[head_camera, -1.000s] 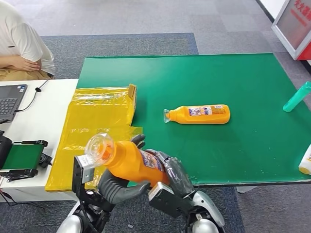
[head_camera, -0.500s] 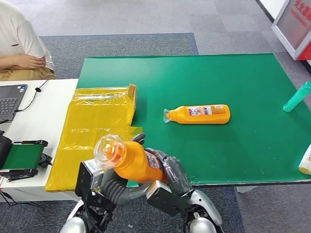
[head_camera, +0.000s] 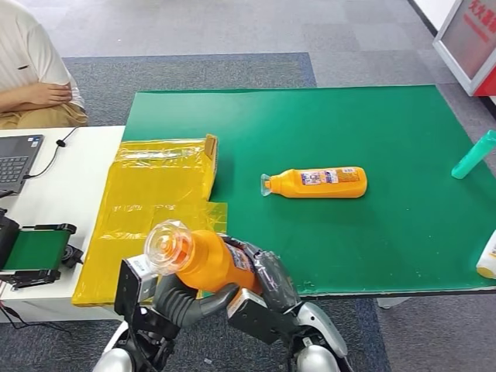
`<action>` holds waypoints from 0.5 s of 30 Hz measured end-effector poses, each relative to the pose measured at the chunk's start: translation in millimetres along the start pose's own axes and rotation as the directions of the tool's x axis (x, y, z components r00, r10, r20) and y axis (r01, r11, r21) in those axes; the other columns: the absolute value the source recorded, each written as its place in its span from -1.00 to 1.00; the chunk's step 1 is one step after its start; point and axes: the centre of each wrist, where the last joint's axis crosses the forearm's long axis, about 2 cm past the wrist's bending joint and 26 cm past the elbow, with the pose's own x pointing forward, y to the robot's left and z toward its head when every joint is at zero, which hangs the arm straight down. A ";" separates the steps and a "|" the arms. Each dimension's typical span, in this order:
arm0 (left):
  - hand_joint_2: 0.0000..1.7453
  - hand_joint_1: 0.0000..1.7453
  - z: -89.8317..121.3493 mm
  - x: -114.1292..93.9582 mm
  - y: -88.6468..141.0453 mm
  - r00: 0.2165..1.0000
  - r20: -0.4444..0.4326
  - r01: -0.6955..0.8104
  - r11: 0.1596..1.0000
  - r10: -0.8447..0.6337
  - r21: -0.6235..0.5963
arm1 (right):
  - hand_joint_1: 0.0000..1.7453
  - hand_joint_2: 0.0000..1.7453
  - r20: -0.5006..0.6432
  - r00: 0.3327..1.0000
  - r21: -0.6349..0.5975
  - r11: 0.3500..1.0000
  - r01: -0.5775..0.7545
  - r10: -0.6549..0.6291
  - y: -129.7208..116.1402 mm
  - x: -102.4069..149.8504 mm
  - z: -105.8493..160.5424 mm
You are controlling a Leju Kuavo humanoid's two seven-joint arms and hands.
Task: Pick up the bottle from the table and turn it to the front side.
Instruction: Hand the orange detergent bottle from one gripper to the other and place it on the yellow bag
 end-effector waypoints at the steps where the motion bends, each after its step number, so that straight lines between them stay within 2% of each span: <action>1: 1.00 1.00 0.2 -0.1 0.2 1.000 0.005 0.014 1.000 -0.014 0.006 | 1.00 1.00 -0.001 1.000 -0.004 1.000 -0.003 0.003 0.2 0.1 -0.1; 6: 1.00 1.00 -2.5 2.4 -2.2 0.996 0.015 0.089 0.995 -0.090 0.037 | 1.00 1.00 -0.011 1.000 -0.023 1.000 -0.012 0.012 -0.3 0.7 -1.8; 13: 1.00 1.00 -3.0 6.0 -2.0 0.996 0.021 0.086 0.993 -0.088 0.079 | 0.95 1.00 -0.027 0.996 -0.032 0.996 0.082 -0.083 -0.7 -0.5 -3.7; 14: 1.00 1.00 -3.0 6.7 -1.1 0.996 0.027 0.085 0.993 -0.088 0.086 | 0.59 1.00 -0.029 0.995 -0.035 0.995 0.091 -0.092 -1.0 -0.6 -3.9; 15: 1.00 1.00 -3.2 7.2 -0.2 0.995 0.036 0.085 0.992 -0.089 0.091 | 0.08 1.00 -0.030 0.994 -0.038 0.994 0.100 -0.101 -1.3 -0.6 -4.2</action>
